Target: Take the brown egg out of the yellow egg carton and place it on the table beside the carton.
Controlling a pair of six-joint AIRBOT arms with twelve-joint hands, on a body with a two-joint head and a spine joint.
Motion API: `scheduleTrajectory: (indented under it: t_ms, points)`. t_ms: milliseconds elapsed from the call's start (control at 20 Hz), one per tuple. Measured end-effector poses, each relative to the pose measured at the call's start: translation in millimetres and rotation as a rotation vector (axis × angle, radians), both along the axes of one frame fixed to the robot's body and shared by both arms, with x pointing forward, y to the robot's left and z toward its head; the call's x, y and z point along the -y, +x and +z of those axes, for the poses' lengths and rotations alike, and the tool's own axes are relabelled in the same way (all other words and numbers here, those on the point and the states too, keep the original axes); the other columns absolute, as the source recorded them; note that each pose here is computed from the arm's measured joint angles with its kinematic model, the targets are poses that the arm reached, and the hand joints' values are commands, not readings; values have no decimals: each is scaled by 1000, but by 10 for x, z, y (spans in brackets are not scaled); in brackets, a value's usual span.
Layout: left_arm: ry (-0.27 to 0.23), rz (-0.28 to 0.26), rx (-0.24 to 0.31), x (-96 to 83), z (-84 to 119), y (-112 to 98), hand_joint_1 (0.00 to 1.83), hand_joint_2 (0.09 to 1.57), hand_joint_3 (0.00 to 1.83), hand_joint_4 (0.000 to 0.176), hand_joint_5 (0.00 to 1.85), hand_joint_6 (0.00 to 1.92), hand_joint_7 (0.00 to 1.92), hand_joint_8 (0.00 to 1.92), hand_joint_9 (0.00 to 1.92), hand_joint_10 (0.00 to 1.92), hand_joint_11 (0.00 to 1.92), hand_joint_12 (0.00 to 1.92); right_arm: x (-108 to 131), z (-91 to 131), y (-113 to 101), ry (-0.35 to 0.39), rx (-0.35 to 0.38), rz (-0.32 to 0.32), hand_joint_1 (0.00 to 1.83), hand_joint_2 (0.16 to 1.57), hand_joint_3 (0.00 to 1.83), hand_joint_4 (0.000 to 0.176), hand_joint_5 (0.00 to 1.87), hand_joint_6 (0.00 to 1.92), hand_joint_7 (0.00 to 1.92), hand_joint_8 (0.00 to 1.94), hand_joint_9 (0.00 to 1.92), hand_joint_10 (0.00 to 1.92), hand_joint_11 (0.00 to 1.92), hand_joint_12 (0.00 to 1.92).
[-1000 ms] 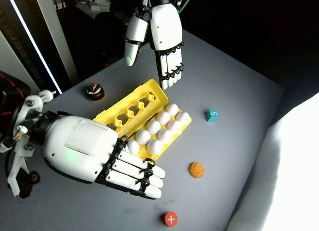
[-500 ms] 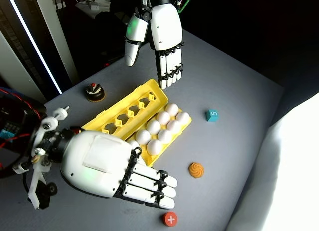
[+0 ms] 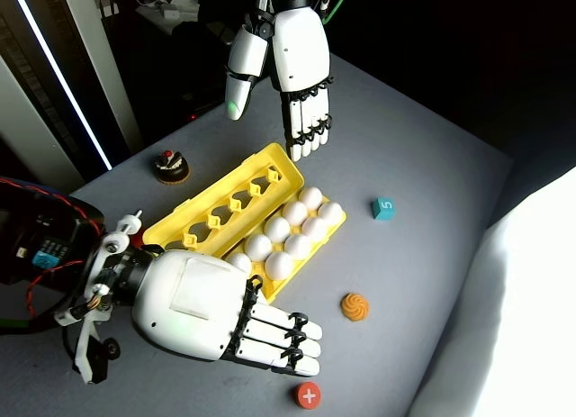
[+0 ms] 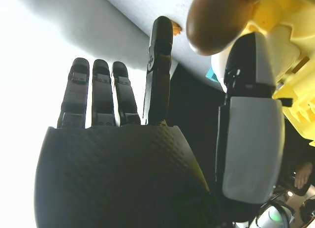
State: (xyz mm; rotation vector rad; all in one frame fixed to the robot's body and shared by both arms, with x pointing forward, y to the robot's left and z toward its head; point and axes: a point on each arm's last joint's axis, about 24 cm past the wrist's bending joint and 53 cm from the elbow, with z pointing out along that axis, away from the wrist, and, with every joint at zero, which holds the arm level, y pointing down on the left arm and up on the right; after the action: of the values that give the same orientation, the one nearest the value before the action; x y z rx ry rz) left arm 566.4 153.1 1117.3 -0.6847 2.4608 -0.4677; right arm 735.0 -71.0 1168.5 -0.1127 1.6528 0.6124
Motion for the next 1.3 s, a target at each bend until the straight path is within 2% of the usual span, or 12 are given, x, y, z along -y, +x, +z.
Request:
scheduleTrajectory:
  t_ms: [200, 450, 500, 550, 600, 650, 700, 800, 850, 900, 950, 1300]
  points:
    - [0, 0, 0, 0, 0, -1, 0, 1205, 1, 0, 108, 2, 85, 1, 56, 1, 15, 12, -51, -57, -23, -2, -5, 7, 810, 950, 7, 43, 846, 6, 0, 0, 0, 0, 0, 0]
    - [-1, 0, 0, 1, 0, 0, 0, 1207, 2, 0, 67, 0, 31, 0, 10, 0, 2, 2, -2, -95, -14, -10, 0, -5, 900, 963, 10, 37, 920, 33, 0, 0, 0, 0, 0, 0]
    - [-2, 0, -1, 3, 0, -1, 0, 1202, 0, 0, 97, 14, 70, 19, 47, 17, 4, 2, -1, -93, -14, -10, 1, -6, 1047, 1044, 5, 170, 1097, 735, 0, 0, 0, 0, 0, 0]
    - [-1, 0, 0, 2, 0, -1, 0, 1202, 0, 0, 99, 13, 73, 18, 50, 16, 4, 2, -8, -93, -16, -5, -1, -5, 1047, 1056, 1, 176, 1084, 800, 0, 0, 0, 0, 0, 0]
    - [0, 0, 0, 0, 0, 0, 0, 1202, 0, 0, 122, 19, 79, 17, 61, 18, 36, 17, -7, -86, -13, -6, 4, -7, 1074, 1063, 3, 100, 1082, 809, 0, 0, 0, 0, 0, 0]
    - [-1, 0, 0, 1, 0, 0, 0, 1195, 0, 0, 113, 1, 62, 1, 46, 2, 20, 24, -6, -84, -13, -4, 3, -8, 1117, 1060, 0, 0, 1107, 772, 29, 5, 0, 0, 0, 0]
    - [0, 1, -1, -1, -1, -1, 0, 1196, 0, 0, 131, 10, 91, 15, 76, 15, 52, 41, -9, -86, -14, -2, 1, -7, 1119, 1053, 0, 0, 1126, 745, 41, 5, 0, 0, 0, 0]
    - [-2, 1, 0, 2, 0, -1, 0, 1196, 0, 0, 86, 0, 48, 0, 30, 0, 4, 23, -12, -86, -17, -2, 2, -6, 1111, 1051, 0, 22, 1130, 737, 67, 8, 0, 0, 0, 0]
    - [-1, 1, -1, 0, 0, -1, 0, 1196, 0, 0, 86, 0, 48, 0, 30, 0, 4, 23, -12, -86, -17, -2, 2, -6, 1111, 1051, 0, 22, 1130, 737, 67, 8, 0, 0, 0, 0]
    - [-1, 1, 0, 1, 0, 0, 0, 1192, 0, 0, 111, 8, 93, 14, 72, 14, 27, 38, -14, -85, -17, -2, 2, -6, 1114, 1058, 1, 2, 1116, 761, 97, 5, 0, 0, 0, 0]
    - [-2, 2, -1, 1, 0, 0, 0, 1192, 0, 0, 111, 7, 94, 13, 72, 12, 27, 39, -13, -83, -16, -2, 3, -6, 1115, 1058, 1, 0, 1116, 763, 98, 4, 0, 0, 0, 0]
    - [-2, 2, -1, 0, 0, -1, 0, 1197, 0, 0, 161, 2, 151, 3, 124, 5, 37, 84, -80, 148, 9, 29, 36, -1, 1120, 1071, 1, 0, 1085, 805, 89, 0, 0, 0, 0, 0]
